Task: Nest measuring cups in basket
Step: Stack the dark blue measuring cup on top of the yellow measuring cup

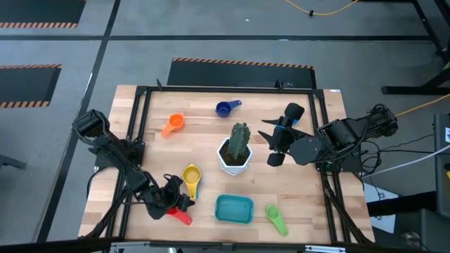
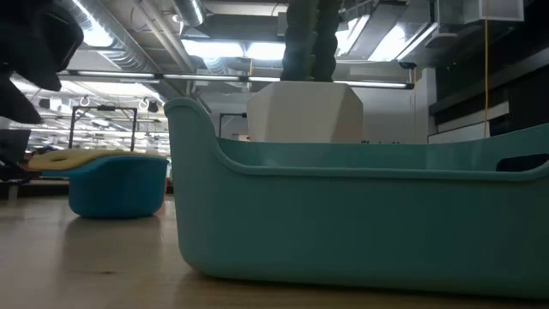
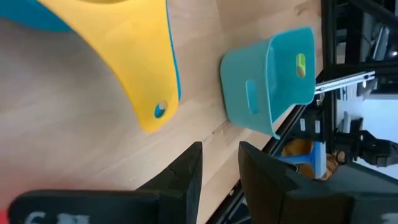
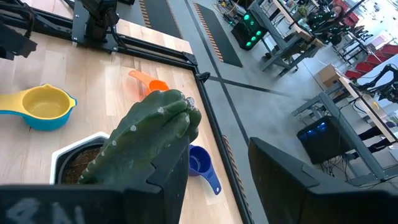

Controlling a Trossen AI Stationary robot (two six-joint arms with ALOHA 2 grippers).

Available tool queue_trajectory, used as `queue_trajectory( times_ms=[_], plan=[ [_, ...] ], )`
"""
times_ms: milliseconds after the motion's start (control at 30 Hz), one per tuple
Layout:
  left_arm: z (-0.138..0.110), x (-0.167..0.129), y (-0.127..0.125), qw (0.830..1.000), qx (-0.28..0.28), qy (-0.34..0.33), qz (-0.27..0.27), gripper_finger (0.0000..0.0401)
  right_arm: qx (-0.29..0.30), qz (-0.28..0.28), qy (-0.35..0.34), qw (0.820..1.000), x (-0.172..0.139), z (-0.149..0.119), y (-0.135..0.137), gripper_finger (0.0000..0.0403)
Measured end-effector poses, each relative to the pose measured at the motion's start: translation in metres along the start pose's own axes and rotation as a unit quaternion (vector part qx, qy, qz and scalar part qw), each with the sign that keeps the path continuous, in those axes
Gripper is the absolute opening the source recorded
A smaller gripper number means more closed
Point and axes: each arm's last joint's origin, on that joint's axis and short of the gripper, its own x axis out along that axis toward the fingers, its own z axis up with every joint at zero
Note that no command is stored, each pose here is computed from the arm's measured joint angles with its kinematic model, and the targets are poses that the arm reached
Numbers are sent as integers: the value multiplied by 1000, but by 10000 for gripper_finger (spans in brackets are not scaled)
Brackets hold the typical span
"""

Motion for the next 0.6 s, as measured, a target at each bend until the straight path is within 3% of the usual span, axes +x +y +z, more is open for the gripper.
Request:
queue_trajectory(
  times_ms=[133, 333, 600],
  plan=[
    [4, -10, -12, 999, 28, -11, -29, 96, 0, 0, 0, 1000, 0, 0, 0, 171],
    [23, -34, -46, 985, 129, -73, -91, 96, 1, 12, 1, 1000, 0, 0, 1, 171],
    [99, -64, -77, 942, 266, -176, -102, 96, -5, 12, 7, 1000, 0, -2, 1, 171]
  ],
)
